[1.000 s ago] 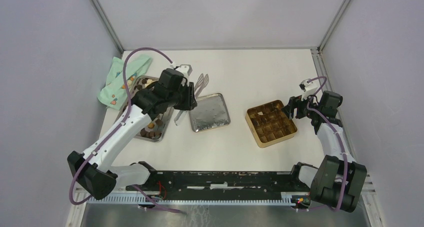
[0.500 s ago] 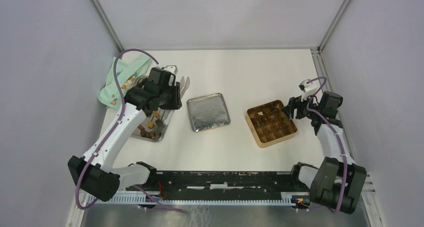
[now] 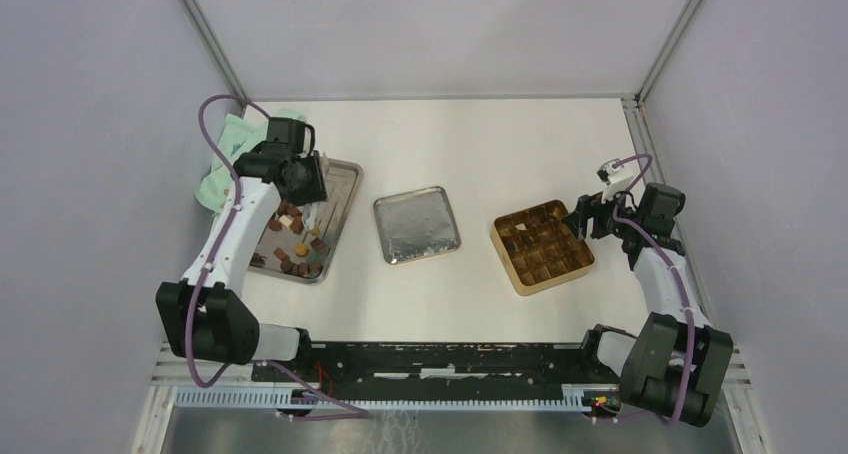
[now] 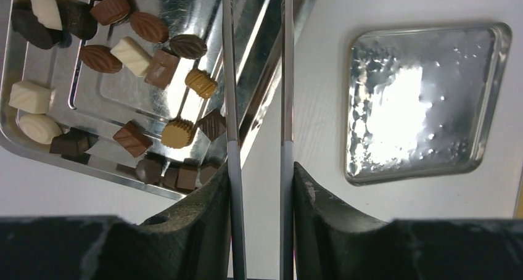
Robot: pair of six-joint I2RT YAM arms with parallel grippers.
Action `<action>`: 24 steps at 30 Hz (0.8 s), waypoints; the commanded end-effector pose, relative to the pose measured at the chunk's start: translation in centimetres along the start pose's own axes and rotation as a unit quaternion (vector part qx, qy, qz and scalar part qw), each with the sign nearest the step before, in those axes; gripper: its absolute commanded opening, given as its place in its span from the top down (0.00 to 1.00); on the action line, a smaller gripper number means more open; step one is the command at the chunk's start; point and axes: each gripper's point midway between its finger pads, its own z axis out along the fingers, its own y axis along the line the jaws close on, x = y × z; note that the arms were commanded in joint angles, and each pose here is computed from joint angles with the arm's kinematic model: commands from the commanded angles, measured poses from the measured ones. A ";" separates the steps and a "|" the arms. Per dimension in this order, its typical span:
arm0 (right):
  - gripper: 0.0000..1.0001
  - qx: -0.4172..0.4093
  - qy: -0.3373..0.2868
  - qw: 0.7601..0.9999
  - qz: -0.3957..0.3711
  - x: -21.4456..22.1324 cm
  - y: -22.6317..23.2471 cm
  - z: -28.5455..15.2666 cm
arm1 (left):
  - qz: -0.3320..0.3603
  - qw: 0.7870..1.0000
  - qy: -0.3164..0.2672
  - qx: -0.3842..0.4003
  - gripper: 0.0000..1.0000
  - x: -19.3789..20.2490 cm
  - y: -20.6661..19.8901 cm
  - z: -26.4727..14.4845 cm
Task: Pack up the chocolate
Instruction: Pick up the fake chocolate from the plate.
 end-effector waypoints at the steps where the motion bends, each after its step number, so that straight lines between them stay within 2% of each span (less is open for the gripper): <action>1: 0.27 -0.002 -0.013 1.000 -0.017 -0.7 -0.1 -0.1 | -0.025 0.999 -0.022 -0.008 0.58 -2.3 1.4 0.0; 9: 0.27 -0.005 -0.010 1.000 -0.015 -0.5 -0.1 0.1 | -0.040 0.999 -0.002 -0.023 0.58 -1.2 2.9 0.2; 20: 0.27 -0.011 -0.017 1.000 -0.015 -0.5 0.2 0.1 | -0.096 0.995 0.032 -0.013 0.60 2.8 2.6 -2.2; 24: 0.27 -0.016 -0.020 1.000 -0.015 -0.6 0.4 0.1 | -0.114 0.991 0.057 -0.034 0.60 5.0 3.3 -2.2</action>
